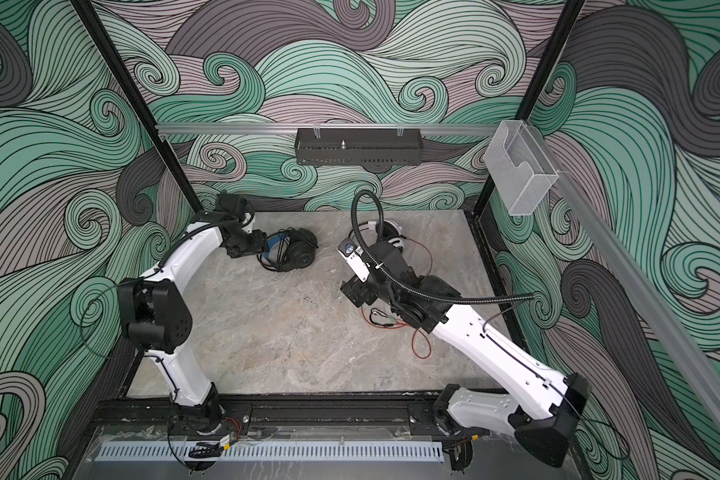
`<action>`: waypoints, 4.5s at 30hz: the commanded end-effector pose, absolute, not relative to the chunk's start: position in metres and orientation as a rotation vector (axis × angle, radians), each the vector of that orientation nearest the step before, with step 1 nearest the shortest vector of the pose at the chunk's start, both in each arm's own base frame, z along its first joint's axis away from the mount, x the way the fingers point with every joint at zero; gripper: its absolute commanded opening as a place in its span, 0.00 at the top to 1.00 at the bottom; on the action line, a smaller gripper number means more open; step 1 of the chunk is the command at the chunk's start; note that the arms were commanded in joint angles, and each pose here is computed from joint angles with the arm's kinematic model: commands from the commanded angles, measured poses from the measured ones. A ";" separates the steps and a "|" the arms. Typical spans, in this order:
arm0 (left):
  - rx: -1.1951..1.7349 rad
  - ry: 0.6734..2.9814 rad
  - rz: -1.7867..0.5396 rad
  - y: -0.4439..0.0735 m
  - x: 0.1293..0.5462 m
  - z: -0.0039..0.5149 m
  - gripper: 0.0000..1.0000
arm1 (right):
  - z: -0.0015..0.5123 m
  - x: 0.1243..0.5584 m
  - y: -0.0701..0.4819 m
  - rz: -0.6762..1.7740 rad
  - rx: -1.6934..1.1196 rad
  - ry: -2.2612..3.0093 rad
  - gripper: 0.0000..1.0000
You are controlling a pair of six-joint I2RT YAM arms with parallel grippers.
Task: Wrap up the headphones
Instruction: 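Set the wrapped black headset down farther from the robot with the left gripper, then move the left gripper down to the white headset's headband, then close the left gripper on the white headband and lift the headset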
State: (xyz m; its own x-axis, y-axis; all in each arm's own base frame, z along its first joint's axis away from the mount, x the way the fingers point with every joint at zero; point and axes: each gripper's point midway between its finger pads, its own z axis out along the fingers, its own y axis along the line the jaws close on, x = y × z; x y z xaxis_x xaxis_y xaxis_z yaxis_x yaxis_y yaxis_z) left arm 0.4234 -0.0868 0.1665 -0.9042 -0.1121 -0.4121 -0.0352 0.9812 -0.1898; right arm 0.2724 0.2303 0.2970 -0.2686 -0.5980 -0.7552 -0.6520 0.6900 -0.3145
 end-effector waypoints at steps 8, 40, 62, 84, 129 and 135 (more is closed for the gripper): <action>-0.190 2.637 -0.627 -0.268 0.444 0.153 0.28 | 0.282 0.279 0.205 0.041 -0.870 2.037 0.01; -0.418 2.655 -0.453 -0.346 0.536 0.022 0.44 | 0.257 0.277 0.122 0.032 -0.593 2.190 0.01; -0.309 2.804 -0.400 -0.302 0.453 0.033 1.00 | 0.255 0.283 0.123 0.037 -0.566 2.213 0.01; -0.346 2.923 -0.273 -0.195 0.289 0.045 0.89 | 0.244 0.280 0.131 0.108 -0.552 2.264 0.01; 0.107 2.751 -0.222 -0.195 0.335 0.150 1.00 | 0.218 0.241 0.142 0.315 -0.598 2.295 0.01; 0.237 2.534 -0.228 -0.180 0.327 0.225 1.00 | 0.244 0.228 0.173 0.534 -0.716 2.129 0.01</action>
